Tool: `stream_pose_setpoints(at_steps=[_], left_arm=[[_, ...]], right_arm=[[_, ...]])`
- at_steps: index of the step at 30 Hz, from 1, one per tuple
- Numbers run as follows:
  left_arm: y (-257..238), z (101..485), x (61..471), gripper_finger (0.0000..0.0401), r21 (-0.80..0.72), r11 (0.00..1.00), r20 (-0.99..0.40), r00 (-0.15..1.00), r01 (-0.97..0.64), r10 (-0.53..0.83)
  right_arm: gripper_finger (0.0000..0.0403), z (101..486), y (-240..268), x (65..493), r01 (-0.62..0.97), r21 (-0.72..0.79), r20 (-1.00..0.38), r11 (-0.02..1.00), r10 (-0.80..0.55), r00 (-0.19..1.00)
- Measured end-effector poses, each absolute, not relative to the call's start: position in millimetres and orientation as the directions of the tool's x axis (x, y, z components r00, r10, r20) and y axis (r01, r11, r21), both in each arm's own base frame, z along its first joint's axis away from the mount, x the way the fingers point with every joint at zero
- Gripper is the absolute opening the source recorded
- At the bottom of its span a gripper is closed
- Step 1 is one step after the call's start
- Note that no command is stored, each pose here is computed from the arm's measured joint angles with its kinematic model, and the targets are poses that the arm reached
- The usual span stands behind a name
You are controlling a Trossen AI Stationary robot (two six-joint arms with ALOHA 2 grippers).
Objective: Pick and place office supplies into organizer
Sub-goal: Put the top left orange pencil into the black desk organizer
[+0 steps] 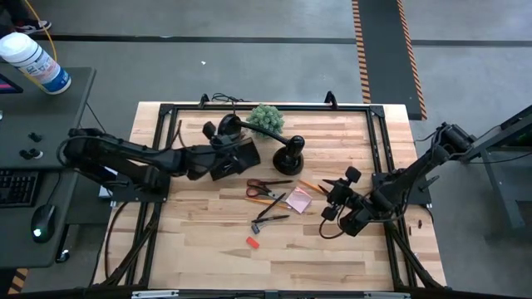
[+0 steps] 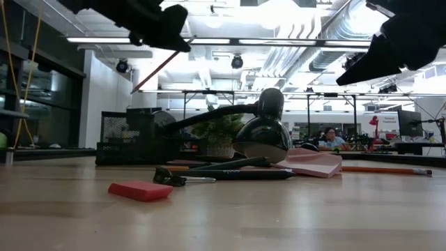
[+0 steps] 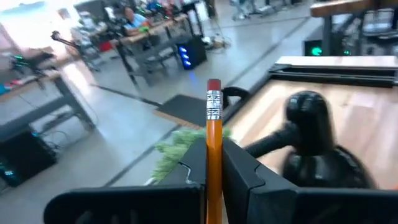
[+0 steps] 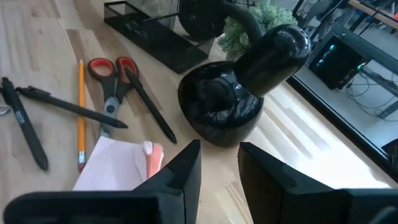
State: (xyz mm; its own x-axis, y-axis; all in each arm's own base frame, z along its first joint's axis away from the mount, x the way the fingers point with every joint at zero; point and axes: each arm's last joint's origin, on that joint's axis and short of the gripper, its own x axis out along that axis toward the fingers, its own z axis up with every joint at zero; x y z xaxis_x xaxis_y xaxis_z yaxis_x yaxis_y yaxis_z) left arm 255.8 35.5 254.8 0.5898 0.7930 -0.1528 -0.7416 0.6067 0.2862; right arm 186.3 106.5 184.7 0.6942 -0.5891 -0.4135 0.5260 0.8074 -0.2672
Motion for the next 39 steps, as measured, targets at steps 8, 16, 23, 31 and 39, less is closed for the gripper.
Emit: stream_pose_setpoints(at_steps=[8, 16, 23, 31, 39], left_arm=[[37, 234, 243, 0.0005, 0.217, 0.534, -0.058, 0.535, -0.817, 0.843], [36, 216, 219, 0.0005, 0.169, 0.479, 0.078, 0.496, -0.861, 0.865], [36, 209, 208, 0.0005, 0.183, 0.489, 0.128, 0.514, -0.853, 0.848], [53, 204, 206, 0.0005, 0.199, 0.471, 0.101, 0.496, -0.860, 0.863], [67, 194, 207, 0.0005, 0.173, 0.510, 0.048, 0.524, -0.843, 0.850]], right_arm=[[0.0098, 188, 102, 195, 0.540, -0.259, -0.396, 0.800, -0.598, 0.696], [0.0098, 188, 96, 199, 0.550, -0.252, -0.413, 0.796, -0.602, 0.683], [0.0098, 188, 95, 201, 0.557, -0.240, -0.414, 0.795, -0.603, 0.682], [0.0098, 189, 96, 202, 0.558, -0.227, -0.409, 0.798, -0.598, 0.689], [0.0098, 189, 96, 202, 0.558, -0.222, -0.410, 0.800, -0.595, 0.691]])
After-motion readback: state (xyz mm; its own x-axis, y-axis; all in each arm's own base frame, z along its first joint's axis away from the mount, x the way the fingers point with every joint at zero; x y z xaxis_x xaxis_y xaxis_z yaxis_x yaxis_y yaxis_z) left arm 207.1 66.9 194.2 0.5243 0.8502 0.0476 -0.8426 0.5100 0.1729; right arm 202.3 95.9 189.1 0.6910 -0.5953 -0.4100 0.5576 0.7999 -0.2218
